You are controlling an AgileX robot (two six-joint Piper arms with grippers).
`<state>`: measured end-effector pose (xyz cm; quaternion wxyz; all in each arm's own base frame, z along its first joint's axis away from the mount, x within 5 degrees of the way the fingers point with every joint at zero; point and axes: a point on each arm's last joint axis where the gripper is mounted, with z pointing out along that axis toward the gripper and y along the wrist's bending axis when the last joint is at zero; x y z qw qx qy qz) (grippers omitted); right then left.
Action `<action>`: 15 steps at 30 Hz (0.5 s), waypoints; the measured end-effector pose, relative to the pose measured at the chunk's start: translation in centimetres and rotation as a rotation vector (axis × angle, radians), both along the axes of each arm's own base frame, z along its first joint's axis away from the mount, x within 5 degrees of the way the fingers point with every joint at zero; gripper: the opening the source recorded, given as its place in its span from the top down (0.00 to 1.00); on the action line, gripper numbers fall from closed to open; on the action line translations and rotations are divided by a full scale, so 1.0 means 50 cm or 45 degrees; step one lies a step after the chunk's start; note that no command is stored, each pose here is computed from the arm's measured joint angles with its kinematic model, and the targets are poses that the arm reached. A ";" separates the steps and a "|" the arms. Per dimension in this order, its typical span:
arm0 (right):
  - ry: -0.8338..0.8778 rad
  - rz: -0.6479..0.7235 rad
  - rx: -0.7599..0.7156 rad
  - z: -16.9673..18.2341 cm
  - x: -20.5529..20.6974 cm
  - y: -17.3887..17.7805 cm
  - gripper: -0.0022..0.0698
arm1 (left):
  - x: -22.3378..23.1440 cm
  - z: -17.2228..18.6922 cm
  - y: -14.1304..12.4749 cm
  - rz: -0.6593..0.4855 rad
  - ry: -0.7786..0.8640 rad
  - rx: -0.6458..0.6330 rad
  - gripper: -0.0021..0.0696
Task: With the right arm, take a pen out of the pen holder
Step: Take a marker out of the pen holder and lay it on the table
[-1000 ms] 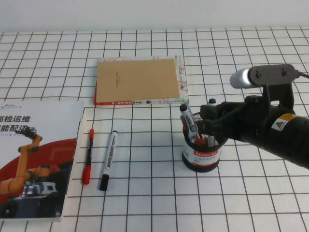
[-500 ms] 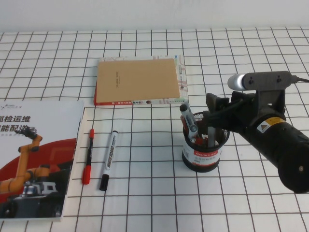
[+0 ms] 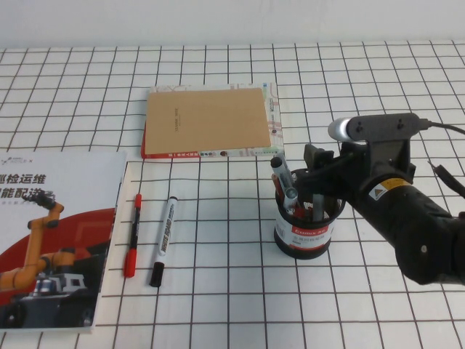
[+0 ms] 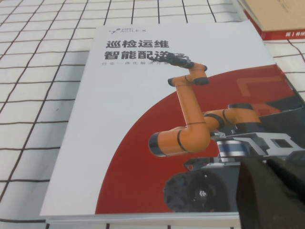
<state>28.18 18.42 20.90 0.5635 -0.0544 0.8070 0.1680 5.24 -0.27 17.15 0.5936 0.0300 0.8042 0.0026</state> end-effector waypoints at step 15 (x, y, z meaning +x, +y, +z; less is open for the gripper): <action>0.025 -0.004 -0.016 -0.028 0.036 0.028 0.38 | 0.000 0.000 0.000 0.000 0.000 0.000 0.98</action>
